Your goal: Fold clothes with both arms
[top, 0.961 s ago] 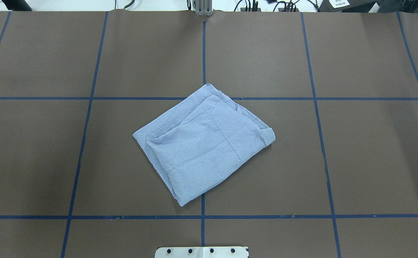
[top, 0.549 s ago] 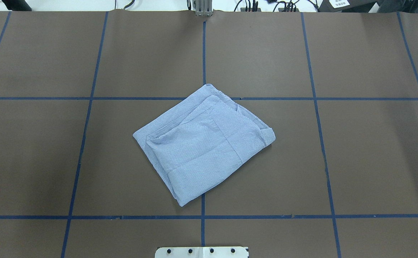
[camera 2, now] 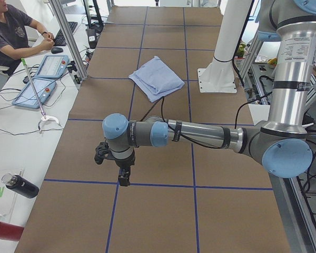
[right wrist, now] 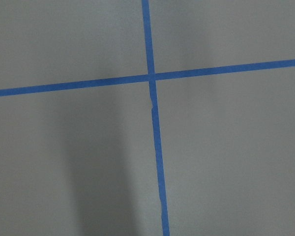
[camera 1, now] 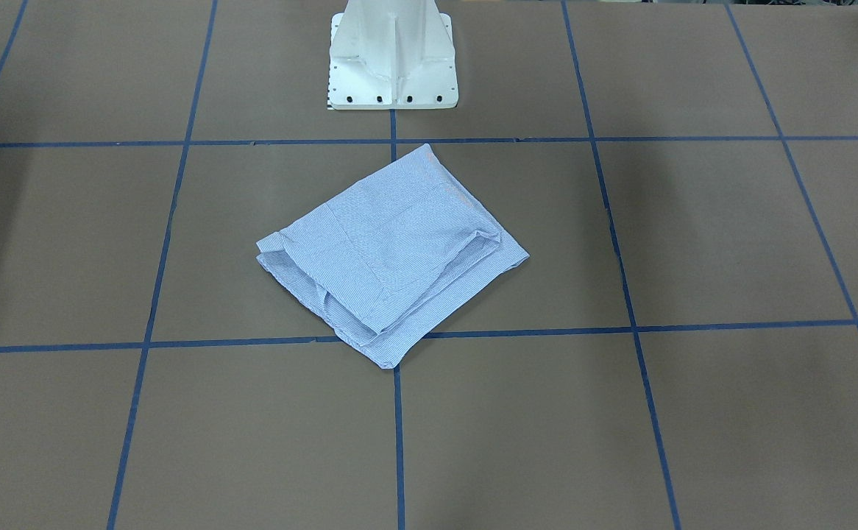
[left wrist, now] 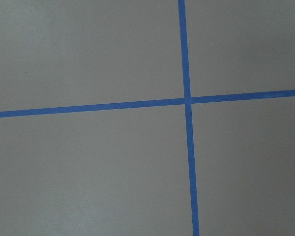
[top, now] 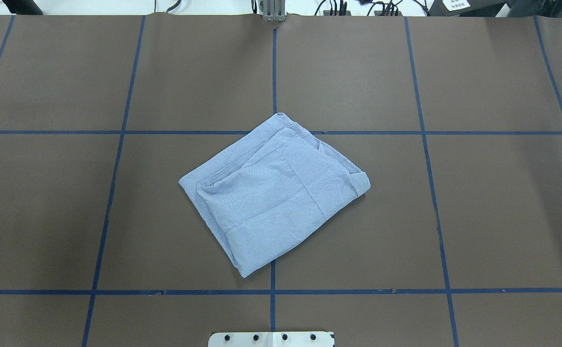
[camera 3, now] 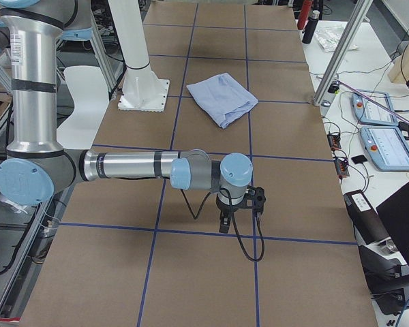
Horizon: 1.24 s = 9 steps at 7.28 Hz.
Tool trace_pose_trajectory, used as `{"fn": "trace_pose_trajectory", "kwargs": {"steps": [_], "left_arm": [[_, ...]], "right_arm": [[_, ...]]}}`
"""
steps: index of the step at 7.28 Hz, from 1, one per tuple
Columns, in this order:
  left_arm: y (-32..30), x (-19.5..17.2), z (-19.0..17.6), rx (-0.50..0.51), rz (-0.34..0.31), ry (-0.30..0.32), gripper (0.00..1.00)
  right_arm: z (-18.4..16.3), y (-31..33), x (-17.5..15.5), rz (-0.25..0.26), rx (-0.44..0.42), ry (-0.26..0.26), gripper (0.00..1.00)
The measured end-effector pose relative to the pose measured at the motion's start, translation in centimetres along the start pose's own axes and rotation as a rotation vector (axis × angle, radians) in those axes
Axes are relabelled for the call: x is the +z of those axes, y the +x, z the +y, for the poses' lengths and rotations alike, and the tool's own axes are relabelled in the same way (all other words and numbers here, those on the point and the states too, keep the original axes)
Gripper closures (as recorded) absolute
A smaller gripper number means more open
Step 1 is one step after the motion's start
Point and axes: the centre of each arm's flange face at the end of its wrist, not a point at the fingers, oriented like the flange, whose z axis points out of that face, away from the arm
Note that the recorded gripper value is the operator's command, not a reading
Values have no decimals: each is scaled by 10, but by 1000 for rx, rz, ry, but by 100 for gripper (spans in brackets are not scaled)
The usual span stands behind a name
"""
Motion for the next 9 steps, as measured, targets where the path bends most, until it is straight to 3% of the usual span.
{"fn": "trace_pose_trajectory", "kwargs": {"steps": [9], "left_arm": [[-3,4,0,5,0,1,1]], "right_arm": [[-2,-2,-2,0,-3,4,0]]}}
